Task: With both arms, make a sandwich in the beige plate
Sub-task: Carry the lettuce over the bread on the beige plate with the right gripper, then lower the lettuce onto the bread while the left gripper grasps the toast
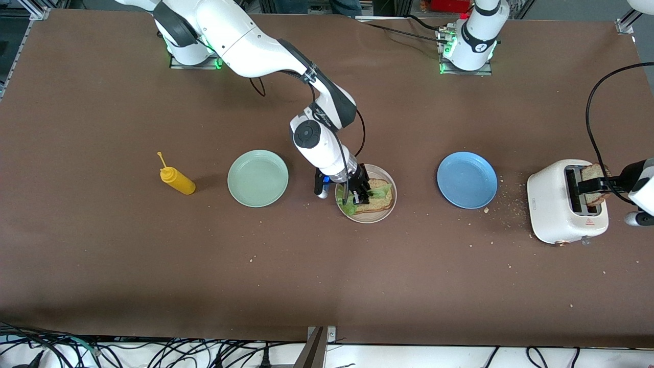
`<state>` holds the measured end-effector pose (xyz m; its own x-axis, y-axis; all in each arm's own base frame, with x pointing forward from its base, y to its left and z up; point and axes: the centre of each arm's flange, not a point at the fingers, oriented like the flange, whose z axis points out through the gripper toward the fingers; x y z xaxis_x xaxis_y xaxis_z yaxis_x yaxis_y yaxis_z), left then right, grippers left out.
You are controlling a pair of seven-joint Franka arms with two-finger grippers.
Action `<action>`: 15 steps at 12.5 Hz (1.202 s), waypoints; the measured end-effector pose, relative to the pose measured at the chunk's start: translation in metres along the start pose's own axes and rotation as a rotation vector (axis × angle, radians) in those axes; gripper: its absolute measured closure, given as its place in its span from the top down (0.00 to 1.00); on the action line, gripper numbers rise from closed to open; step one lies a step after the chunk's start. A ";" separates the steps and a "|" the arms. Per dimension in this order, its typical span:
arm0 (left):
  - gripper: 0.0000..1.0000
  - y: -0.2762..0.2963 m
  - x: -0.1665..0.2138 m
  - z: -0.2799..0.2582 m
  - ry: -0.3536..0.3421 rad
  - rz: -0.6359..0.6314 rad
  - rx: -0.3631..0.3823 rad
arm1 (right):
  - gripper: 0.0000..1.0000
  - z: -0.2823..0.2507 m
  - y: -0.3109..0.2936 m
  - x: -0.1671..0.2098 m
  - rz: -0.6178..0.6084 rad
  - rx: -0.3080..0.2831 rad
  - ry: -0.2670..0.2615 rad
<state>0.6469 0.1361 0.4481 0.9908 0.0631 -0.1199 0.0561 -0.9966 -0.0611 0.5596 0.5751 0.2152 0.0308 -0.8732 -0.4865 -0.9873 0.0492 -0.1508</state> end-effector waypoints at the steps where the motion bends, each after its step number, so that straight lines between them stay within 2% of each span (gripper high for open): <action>1: 1.00 -0.007 -0.005 0.007 0.020 -0.002 -0.003 | 0.11 0.000 0.000 0.000 0.000 0.000 0.000; 2: 1.00 -0.015 -0.012 0.012 0.034 0.006 -0.008 | 0.11 0.000 0.000 0.000 0.000 0.000 0.000; 4: 1.00 -0.039 -0.028 0.022 0.055 0.036 -0.017 | 0.26 0.001 0.001 0.000 -0.001 -0.002 0.001; 7: 1.00 -0.075 -0.041 0.042 0.091 0.057 -0.012 | 0.60 0.002 0.002 0.000 -0.002 -0.003 0.001; 9: 1.00 -0.079 -0.043 0.063 0.117 0.058 -0.002 | 0.81 0.002 0.002 0.000 -0.002 -0.003 0.001; 11: 0.98 -0.076 -0.046 0.082 0.128 0.060 0.002 | 0.84 0.001 0.002 -0.001 -0.002 -0.002 0.000; 12: 0.93 -0.075 -0.047 0.087 0.124 0.060 0.001 | 0.84 0.000 0.001 -0.002 -0.002 0.001 -0.002; 15: 0.56 -0.074 -0.049 0.094 0.111 0.099 0.000 | 0.85 -0.019 -0.012 -0.010 -0.005 -0.005 0.001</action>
<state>0.5830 0.2121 0.3655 0.9990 -0.0422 -0.0147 -0.0429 -0.9976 -0.0544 0.5682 0.5737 0.2383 0.0358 -0.8738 -0.4850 -0.9880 0.0421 -0.1487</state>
